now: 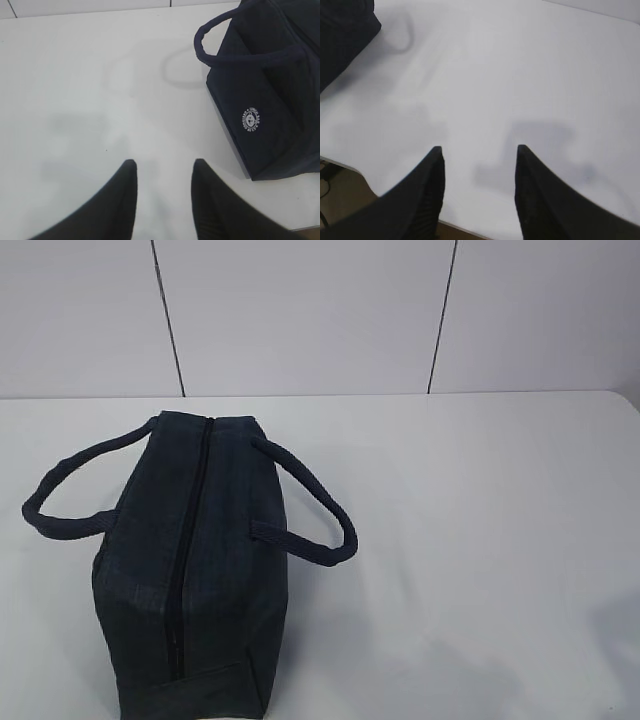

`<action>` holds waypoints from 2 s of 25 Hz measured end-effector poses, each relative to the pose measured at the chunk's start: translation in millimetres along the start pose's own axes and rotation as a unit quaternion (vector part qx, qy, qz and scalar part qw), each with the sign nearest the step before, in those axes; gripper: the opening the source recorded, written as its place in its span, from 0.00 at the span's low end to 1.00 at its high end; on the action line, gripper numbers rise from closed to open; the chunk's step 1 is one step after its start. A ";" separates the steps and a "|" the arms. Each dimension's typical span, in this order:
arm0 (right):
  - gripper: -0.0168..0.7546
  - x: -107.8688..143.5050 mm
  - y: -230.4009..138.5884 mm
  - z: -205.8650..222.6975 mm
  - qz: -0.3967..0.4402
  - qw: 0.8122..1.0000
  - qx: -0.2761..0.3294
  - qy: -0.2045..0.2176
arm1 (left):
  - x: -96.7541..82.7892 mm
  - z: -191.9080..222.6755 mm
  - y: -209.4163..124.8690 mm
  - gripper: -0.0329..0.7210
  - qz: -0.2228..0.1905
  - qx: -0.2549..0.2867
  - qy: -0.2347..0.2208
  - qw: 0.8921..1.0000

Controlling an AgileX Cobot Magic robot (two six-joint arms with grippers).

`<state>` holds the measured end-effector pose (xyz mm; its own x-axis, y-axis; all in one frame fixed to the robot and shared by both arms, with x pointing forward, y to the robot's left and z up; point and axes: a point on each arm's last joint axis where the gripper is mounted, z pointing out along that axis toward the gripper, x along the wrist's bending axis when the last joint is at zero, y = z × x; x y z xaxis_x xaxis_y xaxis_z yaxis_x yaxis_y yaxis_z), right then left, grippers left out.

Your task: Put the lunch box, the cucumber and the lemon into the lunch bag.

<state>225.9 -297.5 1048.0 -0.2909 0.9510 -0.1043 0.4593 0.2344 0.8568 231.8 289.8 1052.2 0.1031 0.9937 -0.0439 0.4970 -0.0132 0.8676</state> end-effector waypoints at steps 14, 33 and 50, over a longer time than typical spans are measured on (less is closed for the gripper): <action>0.45 0.0 0.0 0.0 -0.001 1.000 0.000 0.000 | 0.0 0.0 0.0 0.39 0.000 0.000 0.000 1.000; 0.46 0.0 0.0 0.0 -0.001 1.000 0.000 0.000 | 0.0 0.0 0.0 0.39 0.000 0.000 0.000 1.000; 0.46 0.0 0.0 0.0 -0.001 1.000 0.000 0.000 | 0.0 0.0 0.0 0.39 0.000 0.000 0.000 1.000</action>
<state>225.9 -297.5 1048.0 -0.2918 0.9506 -0.1059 0.4587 0.2362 0.8566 231.8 289.8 1052.2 0.1031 0.9937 -0.0439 0.4970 -0.0132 0.8676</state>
